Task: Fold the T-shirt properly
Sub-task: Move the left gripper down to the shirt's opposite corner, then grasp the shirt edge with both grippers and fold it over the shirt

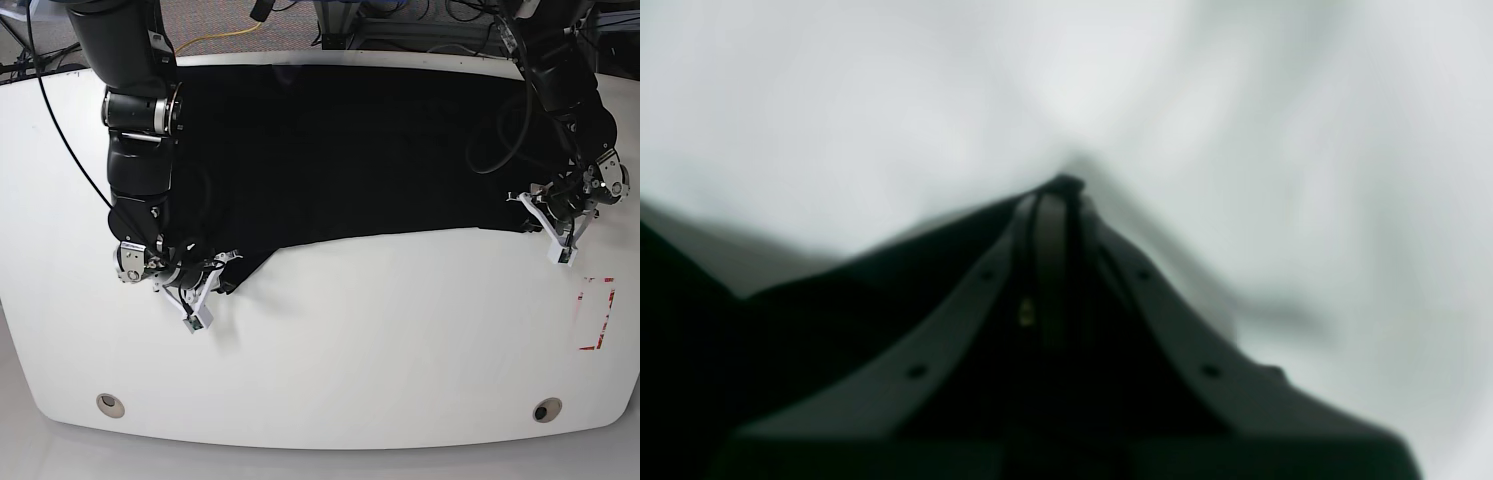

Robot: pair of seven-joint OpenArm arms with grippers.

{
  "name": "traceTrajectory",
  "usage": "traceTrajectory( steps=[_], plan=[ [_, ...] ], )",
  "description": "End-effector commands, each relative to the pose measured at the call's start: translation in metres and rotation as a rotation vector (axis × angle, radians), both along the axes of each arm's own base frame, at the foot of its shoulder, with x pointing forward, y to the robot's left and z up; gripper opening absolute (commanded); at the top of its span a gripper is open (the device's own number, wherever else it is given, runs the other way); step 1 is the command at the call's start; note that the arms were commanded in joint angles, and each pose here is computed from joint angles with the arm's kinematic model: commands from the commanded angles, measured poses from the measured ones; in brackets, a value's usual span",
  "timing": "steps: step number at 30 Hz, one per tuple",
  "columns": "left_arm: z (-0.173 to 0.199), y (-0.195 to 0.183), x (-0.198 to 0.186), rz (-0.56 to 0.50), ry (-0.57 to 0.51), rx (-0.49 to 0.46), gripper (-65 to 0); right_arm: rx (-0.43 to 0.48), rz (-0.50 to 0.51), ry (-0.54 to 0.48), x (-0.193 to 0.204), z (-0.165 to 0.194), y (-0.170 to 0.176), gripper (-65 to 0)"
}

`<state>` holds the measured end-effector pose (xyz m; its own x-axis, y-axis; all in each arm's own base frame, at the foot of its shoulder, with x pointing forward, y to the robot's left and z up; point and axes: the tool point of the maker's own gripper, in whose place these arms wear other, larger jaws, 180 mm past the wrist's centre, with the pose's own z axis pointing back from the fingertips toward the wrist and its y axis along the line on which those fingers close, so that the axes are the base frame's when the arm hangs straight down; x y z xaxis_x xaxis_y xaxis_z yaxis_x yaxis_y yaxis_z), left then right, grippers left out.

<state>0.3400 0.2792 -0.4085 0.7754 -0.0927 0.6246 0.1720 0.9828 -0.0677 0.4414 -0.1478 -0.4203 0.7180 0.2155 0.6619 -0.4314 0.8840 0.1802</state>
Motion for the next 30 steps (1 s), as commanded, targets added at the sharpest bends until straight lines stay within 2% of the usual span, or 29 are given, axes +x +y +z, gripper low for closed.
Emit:
traceTrajectory(
  steps=[1,11,14,23,30],
  plan=[
    [0.015,0.009,0.009,0.008,-0.040,0.024,-65.0,-0.041,0.007,-0.088,0.023,0.036,-0.009,-65.0],
    [0.067,0.010,0.018,-0.021,-0.182,0.126,-65.0,-0.153,0.035,-0.173,0.030,0.079,-0.016,-65.0],
    [0.076,0.001,0.022,-0.028,-0.217,0.130,-65.0,-0.186,0.039,-0.197,0.032,0.092,-0.019,-65.0],
    [0.079,0.001,0.012,-0.037,-0.224,0.156,-65.0,-0.334,0.042,-0.251,0.016,0.130,-0.038,-65.0],
    [0.078,0.029,-0.004,0.065,-0.225,0.148,-65.0,-0.444,0.042,-0.270,-0.009,0.148,-0.044,-65.0]
  ],
)
